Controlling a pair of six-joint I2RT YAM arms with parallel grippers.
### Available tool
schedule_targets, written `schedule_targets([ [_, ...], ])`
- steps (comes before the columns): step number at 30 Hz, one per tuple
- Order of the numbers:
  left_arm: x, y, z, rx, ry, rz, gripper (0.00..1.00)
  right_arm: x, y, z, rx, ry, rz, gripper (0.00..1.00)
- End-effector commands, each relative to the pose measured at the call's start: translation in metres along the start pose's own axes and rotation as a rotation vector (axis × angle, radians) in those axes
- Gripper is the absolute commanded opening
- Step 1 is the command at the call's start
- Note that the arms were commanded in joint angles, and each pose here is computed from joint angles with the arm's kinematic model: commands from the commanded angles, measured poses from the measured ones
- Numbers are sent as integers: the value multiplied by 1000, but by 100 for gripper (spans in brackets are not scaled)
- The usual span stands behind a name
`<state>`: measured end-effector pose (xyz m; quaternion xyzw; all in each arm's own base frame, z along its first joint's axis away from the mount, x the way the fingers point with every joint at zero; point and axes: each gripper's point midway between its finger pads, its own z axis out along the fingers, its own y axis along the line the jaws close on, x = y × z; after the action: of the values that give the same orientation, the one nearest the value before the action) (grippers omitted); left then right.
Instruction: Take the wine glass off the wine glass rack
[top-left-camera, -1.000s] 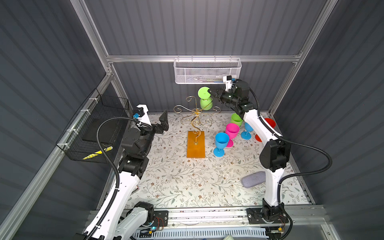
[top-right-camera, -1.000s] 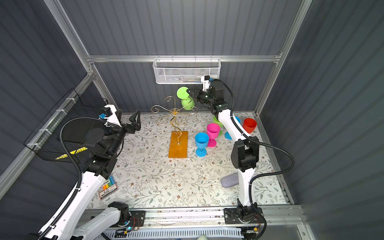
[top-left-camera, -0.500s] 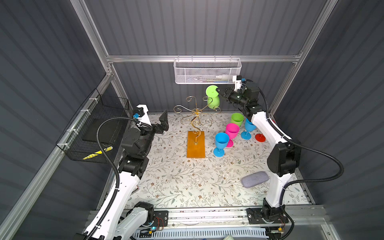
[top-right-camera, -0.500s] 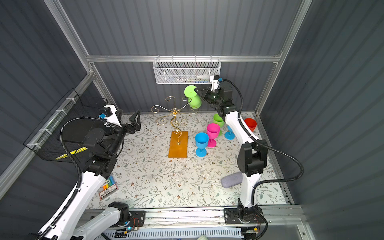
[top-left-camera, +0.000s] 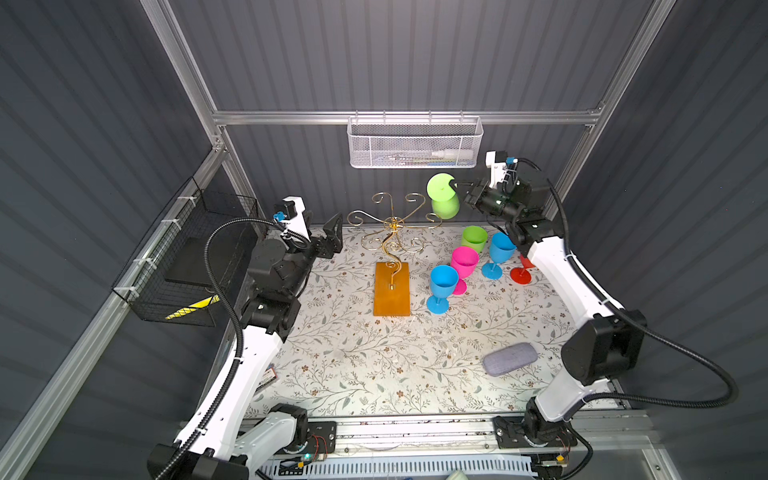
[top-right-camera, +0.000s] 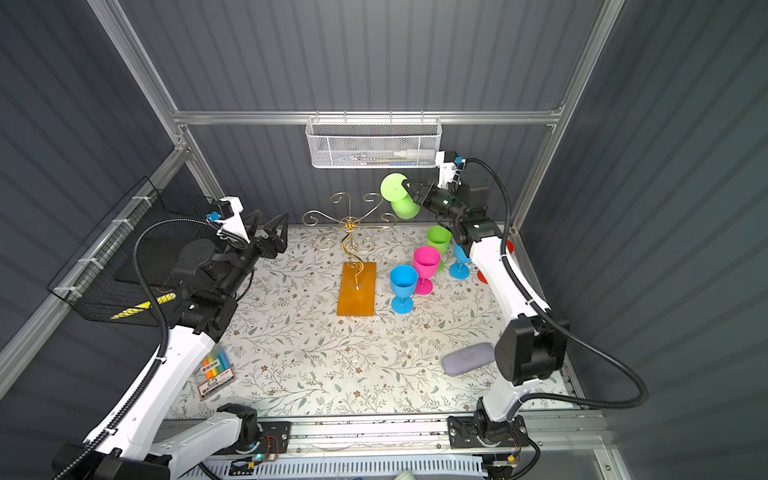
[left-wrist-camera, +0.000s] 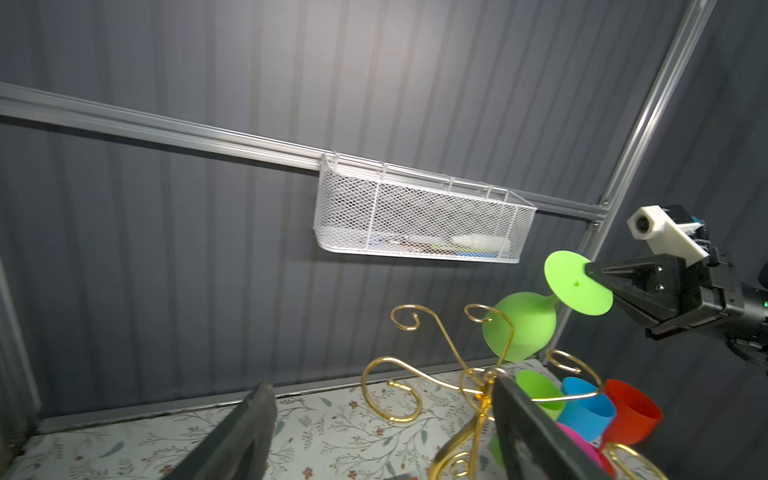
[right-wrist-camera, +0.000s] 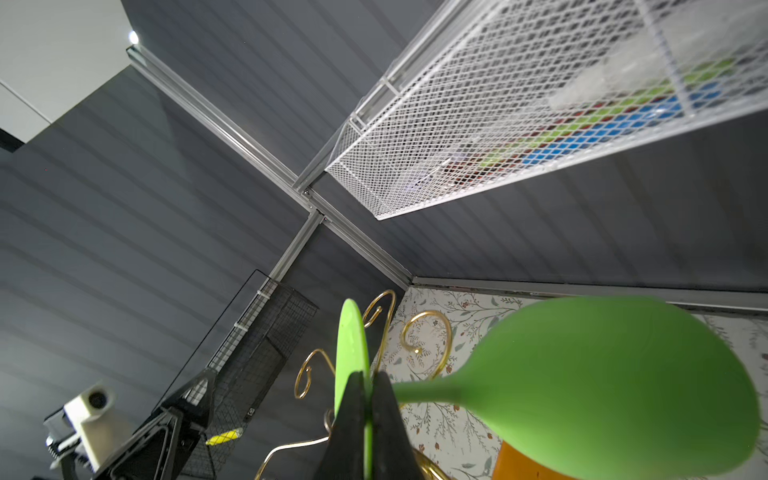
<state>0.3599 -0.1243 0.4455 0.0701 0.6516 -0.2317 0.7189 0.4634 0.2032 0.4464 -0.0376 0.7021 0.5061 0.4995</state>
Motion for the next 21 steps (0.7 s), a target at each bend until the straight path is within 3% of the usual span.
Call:
schedule_targets([
  [1,-13,-29,7,156,19,-69,78,-14,32,-30,21,-38,-174,0],
  [9,-23,-85,19,520,57,-155,74,-20,92,-67,-45,-21,-335,0],
  [17,-37,-133,14,920,106,-237,69,6,138,-68,-138,51,-439,0],
  [21,-40,-142,11,1028,110,-291,69,18,156,-64,-163,82,-490,0],
])
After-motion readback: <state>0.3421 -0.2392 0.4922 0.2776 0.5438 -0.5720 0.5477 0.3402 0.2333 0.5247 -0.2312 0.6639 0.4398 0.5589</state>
